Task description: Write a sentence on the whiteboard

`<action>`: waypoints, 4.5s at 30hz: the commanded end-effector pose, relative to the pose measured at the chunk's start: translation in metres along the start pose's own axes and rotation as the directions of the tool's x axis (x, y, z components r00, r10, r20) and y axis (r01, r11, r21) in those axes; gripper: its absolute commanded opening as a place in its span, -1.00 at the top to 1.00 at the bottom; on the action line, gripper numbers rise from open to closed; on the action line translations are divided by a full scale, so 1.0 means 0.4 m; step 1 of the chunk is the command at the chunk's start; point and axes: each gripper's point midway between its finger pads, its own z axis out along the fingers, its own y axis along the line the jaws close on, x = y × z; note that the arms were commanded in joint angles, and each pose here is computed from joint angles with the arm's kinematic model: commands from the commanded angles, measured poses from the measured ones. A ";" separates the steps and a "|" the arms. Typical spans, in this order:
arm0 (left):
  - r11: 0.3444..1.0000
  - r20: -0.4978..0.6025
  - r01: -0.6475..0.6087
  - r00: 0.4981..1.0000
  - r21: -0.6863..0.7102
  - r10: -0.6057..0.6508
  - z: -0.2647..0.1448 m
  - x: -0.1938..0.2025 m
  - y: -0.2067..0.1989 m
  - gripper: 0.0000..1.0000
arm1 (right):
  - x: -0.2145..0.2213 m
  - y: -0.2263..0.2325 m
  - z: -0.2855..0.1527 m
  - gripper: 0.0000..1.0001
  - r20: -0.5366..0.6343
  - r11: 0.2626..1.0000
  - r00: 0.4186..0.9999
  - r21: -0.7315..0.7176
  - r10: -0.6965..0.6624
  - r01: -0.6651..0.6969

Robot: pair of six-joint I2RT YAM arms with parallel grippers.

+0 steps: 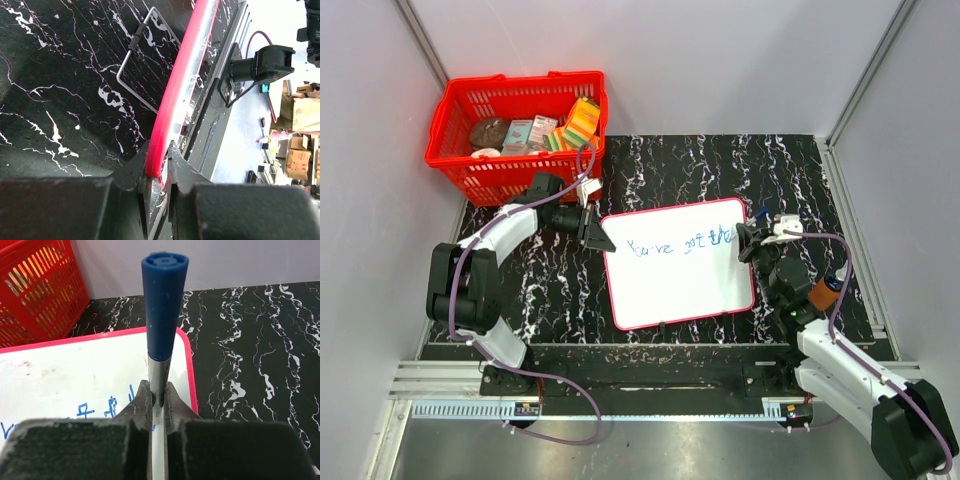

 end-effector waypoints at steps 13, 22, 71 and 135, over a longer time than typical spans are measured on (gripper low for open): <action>0.944 -0.004 -0.216 0.975 -0.248 0.222 -0.023 -0.043 0.110 1.00 | -0.137 0.006 0.059 1.00 0.169 0.999 0.986 0.036 -0.002 -0.004; 0.943 -0.005 -0.216 0.975 -0.254 0.222 -0.024 -0.044 0.112 1.00 | -0.078 -0.004 0.072 1.00 0.106 0.999 0.994 0.052 -0.014 0.008; 0.940 -0.017 -0.225 0.973 -0.257 0.229 -0.016 -0.039 0.112 1.00 | -0.031 -0.003 0.029 1.00 0.018 1.000 1.000 0.022 -0.019 0.018; 0.921 -0.019 -0.236 0.970 -0.310 0.243 -0.025 -0.049 0.119 0.57 | -0.135 -0.051 -0.123 1.00 0.086 0.986 0.988 0.099 0.127 -0.135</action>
